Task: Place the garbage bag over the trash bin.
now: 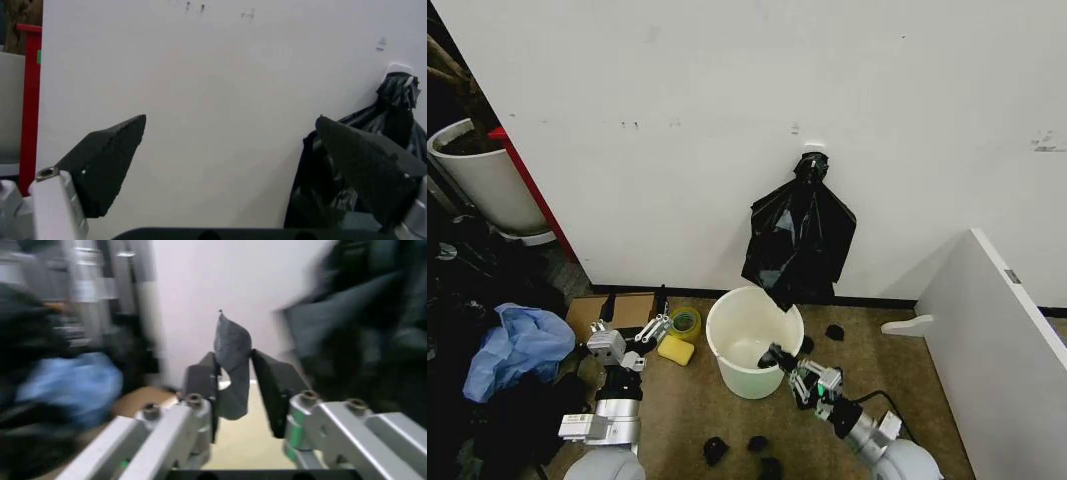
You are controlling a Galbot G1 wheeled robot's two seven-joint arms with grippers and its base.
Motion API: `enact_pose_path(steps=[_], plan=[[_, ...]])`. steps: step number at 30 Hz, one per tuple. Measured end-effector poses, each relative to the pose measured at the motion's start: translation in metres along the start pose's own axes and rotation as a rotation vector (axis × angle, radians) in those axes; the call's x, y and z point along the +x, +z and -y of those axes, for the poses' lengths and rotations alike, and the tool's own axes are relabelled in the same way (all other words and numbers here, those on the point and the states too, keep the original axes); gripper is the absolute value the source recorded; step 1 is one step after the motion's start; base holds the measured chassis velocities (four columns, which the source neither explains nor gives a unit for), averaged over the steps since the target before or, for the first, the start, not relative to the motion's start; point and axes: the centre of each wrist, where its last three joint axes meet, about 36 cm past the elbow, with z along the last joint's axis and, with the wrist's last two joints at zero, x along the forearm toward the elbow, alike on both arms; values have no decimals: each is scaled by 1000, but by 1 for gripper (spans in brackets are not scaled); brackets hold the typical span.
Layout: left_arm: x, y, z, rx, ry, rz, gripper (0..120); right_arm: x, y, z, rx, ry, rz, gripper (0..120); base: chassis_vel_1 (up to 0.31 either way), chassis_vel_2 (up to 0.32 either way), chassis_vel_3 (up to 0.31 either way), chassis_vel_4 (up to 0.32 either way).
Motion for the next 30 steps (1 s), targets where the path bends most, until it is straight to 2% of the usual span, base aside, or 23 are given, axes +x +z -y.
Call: enact_pose_path(steps=[1,3,4,6,7,9,12,14,15,20,24,30], plan=[[0,0,1,0,-1,-1,100,-3,-1,0,14,59,-10,25,0,0,0,0],[3,1,3,1,-5,-7,100,-17,-3,3,88,240,-64,36,0,0,0,0],[3,1,3,1,-6,-8,100,-19,-4,3,99,255,-69,38,0,0,0,0],[8,1,6,-1,-13,-17,100,-37,-5,13,212,338,-103,48,0,0,0,0],[8,1,6,-1,-13,-17,100,-37,-5,13,212,338,-103,48,0,0,0,0],[12,0,7,-5,-17,-23,100,-51,-5,26,323,378,-123,57,0,0,0,0],[15,-1,8,-10,-21,-26,100,-61,-4,38,419,407,-147,66,0,0,0,0],[18,-4,9,-17,-28,-26,100,-72,-2,50,499,432,-172,76,0,0,0,0],[18,-4,9,-17,-28,-26,100,-72,-2,50,499,432,-172,76,0,0,0,0],[23,-14,4,-41,-60,-15,100,-93,11,83,705,487,-227,97,0,0,0,0],[25,-18,3,-49,-70,-9,100,-96,17,93,797,486,-272,100,0,0,0,0],[26,-20,2,-57,-84,-6,100,-104,27,98,814,490,-301,100,0,0,0,0]])
